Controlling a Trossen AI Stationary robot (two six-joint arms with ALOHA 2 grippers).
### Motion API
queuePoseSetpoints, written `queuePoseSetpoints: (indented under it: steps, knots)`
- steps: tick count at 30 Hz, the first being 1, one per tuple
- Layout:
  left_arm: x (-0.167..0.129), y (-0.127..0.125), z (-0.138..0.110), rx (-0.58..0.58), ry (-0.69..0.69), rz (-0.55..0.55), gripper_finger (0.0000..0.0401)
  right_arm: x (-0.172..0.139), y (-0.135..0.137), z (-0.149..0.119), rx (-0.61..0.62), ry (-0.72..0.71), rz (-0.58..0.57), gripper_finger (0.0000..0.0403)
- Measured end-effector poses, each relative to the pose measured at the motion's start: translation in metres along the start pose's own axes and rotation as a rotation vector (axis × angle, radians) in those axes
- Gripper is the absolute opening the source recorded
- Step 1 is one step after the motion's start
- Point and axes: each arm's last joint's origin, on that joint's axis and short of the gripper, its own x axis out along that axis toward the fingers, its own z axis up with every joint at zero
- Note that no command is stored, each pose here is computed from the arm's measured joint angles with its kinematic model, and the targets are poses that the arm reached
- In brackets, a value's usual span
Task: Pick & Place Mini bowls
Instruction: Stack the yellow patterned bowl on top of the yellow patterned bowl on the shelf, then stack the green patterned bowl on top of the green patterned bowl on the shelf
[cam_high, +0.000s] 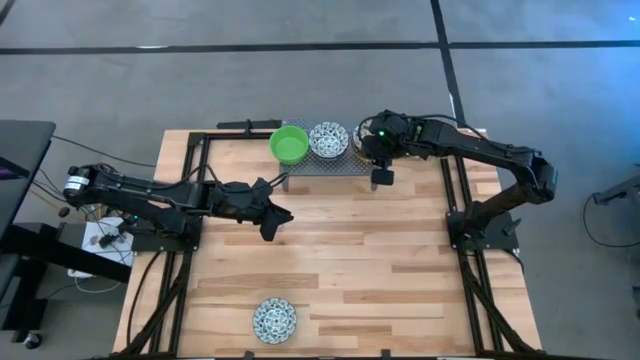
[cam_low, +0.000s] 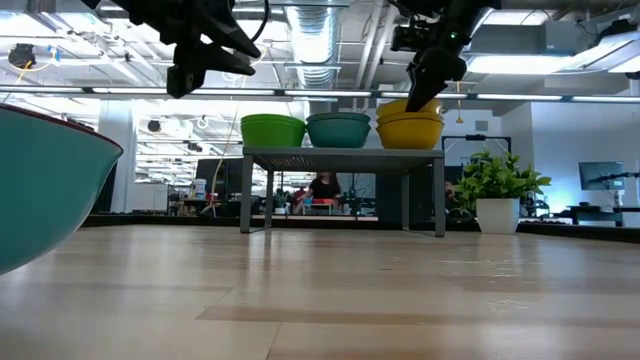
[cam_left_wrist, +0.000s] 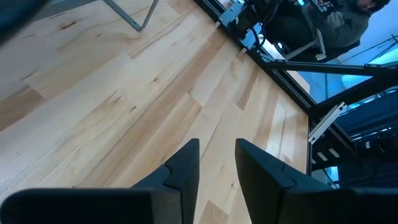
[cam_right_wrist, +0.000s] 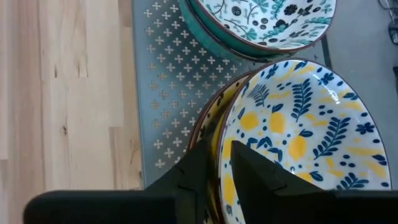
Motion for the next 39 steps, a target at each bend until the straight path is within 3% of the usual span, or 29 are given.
queuePoseSetpoints:
  steps: [19, 23, 26, 30, 34, 39]
  knots:
    - [-0.002, -0.01, -0.008, 0.016, 0.021, -0.048, 0.0104, -0.036, 0.004, 0.017, -0.05, -0.056, -0.016, 0.0071]
    - [-0.004, -0.019, -0.016, 0.041, 0.063, -0.099, 0.0104, -0.039, 0.008, 0.018, -0.038, -0.046, -0.002, 0.0071]
    - [-0.008, -0.029, -0.026, 0.116, 0.149, -0.203, 0.0104, -0.041, 0.017, 0.021, -0.024, -0.055, 0.02, 0.0071]
    - [-0.015, -0.044, -0.047, 0.294, 0.23, -0.33, 0.0104, -0.045, 0.038, 0.028, 0.017, -0.088, 0.127, 0.0071]
    - [-0.02, -0.057, -0.069, 0.327, 0.242, -0.351, 0.0104, -0.051, 0.069, 0.037, 0.05, -0.137, 0.33, 0.0071]
    - [-0.025, -0.076, -0.099, 0.396, 0.248, -0.387, 0.0104, -0.053, 0.115, 0.043, -0.043, -0.199, 0.486, 0.0071]
